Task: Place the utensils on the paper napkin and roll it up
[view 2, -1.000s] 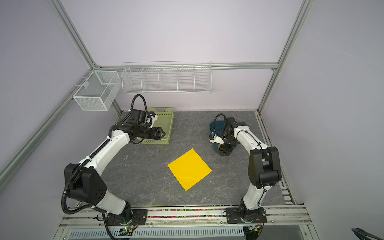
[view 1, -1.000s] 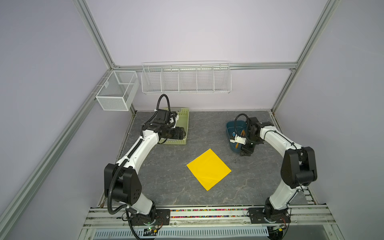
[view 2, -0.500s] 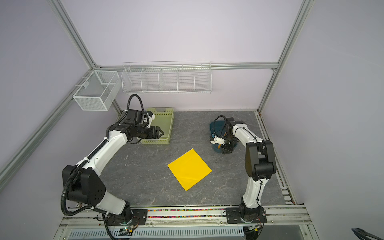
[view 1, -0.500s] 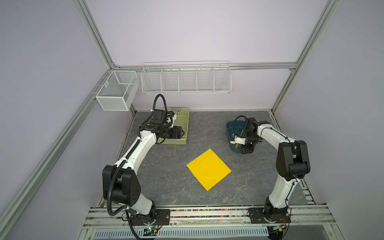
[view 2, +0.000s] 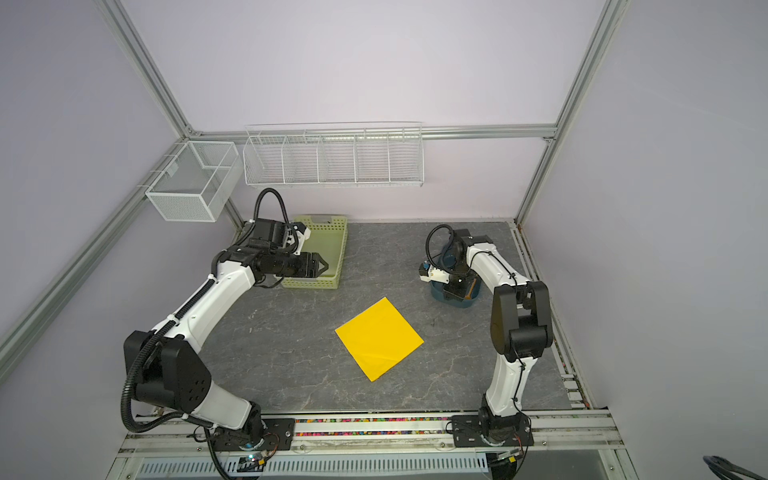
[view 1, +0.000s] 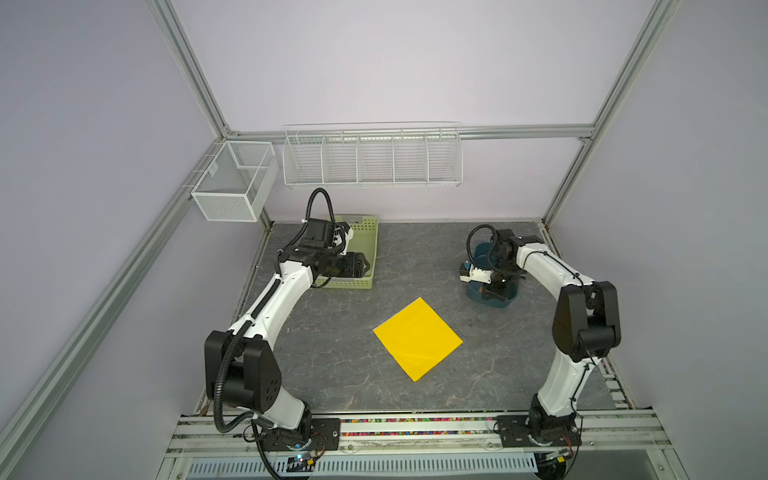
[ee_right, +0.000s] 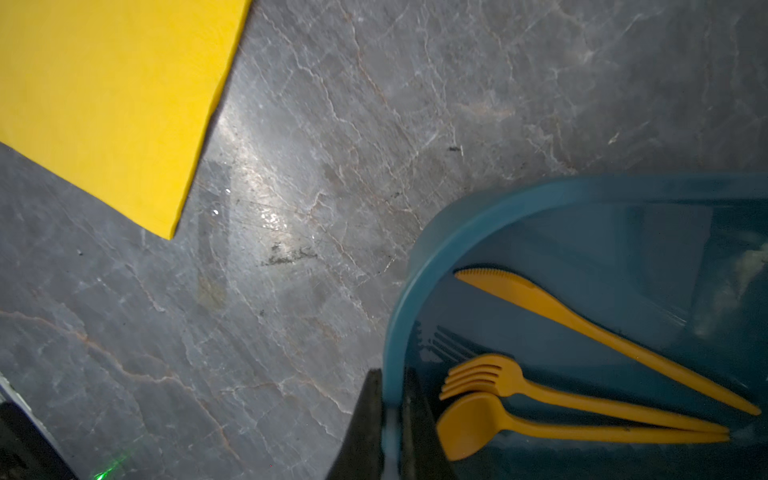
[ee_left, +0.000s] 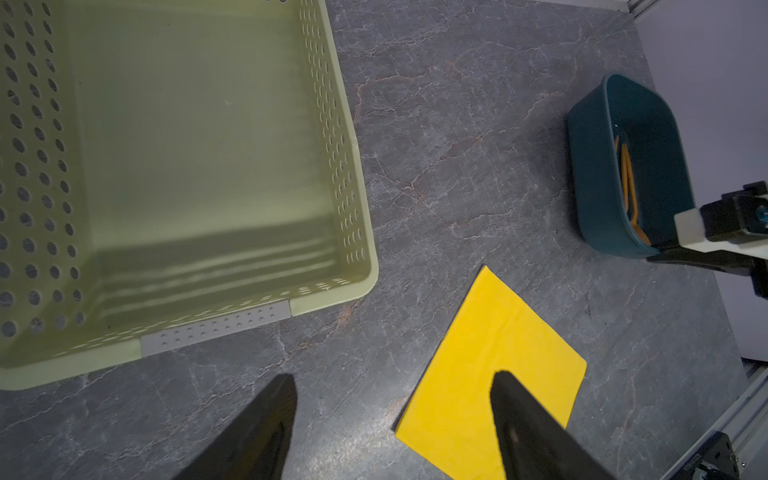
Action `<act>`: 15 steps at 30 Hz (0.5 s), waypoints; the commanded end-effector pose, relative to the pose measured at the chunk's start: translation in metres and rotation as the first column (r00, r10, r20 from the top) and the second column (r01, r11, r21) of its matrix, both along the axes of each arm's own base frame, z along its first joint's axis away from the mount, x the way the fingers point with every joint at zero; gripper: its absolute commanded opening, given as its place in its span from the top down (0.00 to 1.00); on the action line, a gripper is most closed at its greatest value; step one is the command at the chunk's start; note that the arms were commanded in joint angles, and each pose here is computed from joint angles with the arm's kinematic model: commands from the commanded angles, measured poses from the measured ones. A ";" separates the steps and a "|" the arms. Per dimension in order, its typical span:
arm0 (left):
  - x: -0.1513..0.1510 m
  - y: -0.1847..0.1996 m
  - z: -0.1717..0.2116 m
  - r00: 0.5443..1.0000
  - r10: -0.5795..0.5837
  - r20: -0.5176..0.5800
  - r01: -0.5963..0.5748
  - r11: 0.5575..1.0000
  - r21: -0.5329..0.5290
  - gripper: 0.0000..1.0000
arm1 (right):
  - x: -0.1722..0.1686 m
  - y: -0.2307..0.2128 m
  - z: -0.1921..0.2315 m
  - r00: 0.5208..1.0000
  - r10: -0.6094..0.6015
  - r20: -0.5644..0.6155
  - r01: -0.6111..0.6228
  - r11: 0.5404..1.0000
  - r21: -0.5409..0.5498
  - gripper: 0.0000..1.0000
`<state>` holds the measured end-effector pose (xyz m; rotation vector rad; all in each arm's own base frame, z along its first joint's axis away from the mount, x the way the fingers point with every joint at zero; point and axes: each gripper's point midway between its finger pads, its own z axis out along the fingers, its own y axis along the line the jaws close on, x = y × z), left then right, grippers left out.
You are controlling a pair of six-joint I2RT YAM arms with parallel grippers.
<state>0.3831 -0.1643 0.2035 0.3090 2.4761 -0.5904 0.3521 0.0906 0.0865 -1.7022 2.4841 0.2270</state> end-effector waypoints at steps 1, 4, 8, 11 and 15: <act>-0.001 0.003 0.004 1.000 0.010 0.010 -0.010 1.000 -0.011 0.25 | -0.019 0.006 0.023 0.997 -0.039 -0.072 0.042 0.998 0.045 0.93; -0.001 0.004 0.004 1.000 0.012 0.009 -0.012 1.000 -0.011 0.25 | -0.022 0.008 0.040 0.994 -0.067 -0.087 0.072 0.996 0.054 0.93; -0.001 0.004 0.005 1.000 0.010 0.009 -0.010 1.000 -0.018 0.25 | -0.026 0.011 0.059 0.984 -0.117 -0.132 0.127 0.989 0.072 0.93; -0.001 0.005 0.005 1.000 0.011 0.013 -0.010 1.000 -0.016 0.25 | -0.033 0.014 0.067 0.973 -0.137 -0.187 0.154 0.985 0.079 0.93; 0.000 0.006 0.006 1.000 0.013 0.017 -0.012 1.000 -0.016 0.25 | -0.038 0.016 0.071 0.964 -0.151 -0.219 0.172 0.982 0.080 0.93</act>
